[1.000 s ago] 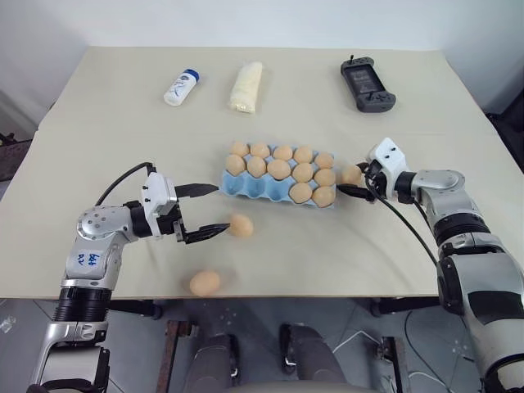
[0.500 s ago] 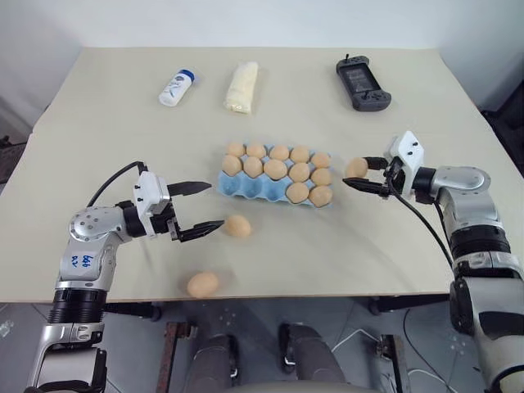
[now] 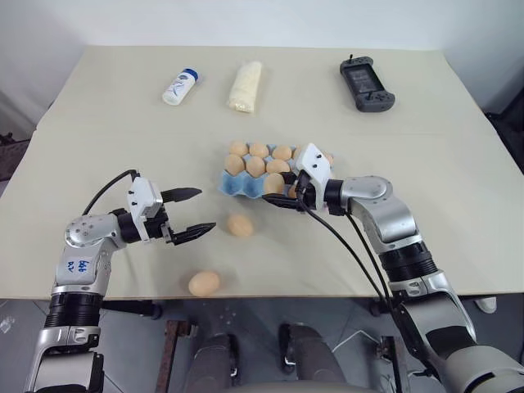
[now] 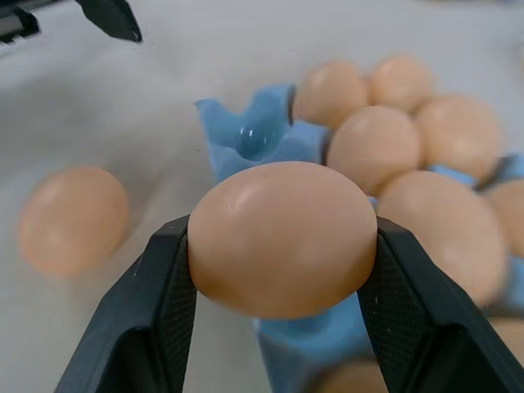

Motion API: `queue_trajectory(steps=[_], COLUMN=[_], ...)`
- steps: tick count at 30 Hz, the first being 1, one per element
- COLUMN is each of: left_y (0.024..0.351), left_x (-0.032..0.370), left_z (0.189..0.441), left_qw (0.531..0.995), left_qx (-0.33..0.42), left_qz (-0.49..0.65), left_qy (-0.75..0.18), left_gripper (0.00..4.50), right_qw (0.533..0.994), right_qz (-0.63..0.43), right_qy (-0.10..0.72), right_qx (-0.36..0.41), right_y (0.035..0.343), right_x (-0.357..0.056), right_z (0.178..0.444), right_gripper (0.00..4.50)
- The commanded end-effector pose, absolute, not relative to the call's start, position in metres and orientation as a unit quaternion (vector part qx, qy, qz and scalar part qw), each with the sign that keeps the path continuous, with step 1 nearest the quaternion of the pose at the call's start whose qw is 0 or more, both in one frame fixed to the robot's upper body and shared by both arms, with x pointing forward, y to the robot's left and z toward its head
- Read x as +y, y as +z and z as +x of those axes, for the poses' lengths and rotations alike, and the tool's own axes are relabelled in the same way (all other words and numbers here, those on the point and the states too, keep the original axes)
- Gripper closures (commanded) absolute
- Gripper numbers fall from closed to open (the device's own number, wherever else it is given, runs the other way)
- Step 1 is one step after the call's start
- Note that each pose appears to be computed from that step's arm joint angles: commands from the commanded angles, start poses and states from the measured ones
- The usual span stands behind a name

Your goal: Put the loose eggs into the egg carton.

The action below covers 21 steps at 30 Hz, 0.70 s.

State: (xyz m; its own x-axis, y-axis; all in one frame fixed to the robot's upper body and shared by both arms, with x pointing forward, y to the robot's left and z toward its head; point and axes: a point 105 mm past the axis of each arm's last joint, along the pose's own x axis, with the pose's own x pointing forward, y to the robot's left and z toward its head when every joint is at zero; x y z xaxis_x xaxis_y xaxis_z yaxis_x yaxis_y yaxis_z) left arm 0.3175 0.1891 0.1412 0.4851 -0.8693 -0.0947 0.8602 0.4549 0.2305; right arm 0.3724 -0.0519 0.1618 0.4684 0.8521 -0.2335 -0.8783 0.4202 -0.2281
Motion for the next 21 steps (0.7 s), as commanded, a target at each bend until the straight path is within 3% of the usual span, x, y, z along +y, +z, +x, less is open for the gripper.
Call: queue_trajectory(steps=[1, 6, 10, 21], left_y=[0.150, 0.152, 0.151, 0.153], left_x=[0.197, 0.199, 0.200, 0.202], left_z=[0.317, 0.314, 0.313, 0.315], left_qw=[0.859, 0.862, 0.864, 0.867], left_qx=[-0.034, -0.036, -0.035, -0.035], left_qz=[0.138, 0.138, 0.139, 0.138], left_qy=[-0.491, -0.486, -0.483, -0.477], left_gripper=[0.00, 0.00, 0.00, 0.00], right_qw=[0.848, 0.849, 0.848, 0.810], right_qz=[-0.167, -0.164, -0.169, -0.149], right_qy=[0.503, 0.502, 0.502, 0.560], right_qx=[0.026, 0.017, 0.006, -0.084], right_y=[0.172, 0.180, 0.189, 0.201], right_x=[-0.045, -0.051, -0.063, -0.111], right_z=[0.378, 0.377, 0.373, 0.320], right_gripper=[1.69, 0.12, 0.05, 0.05])
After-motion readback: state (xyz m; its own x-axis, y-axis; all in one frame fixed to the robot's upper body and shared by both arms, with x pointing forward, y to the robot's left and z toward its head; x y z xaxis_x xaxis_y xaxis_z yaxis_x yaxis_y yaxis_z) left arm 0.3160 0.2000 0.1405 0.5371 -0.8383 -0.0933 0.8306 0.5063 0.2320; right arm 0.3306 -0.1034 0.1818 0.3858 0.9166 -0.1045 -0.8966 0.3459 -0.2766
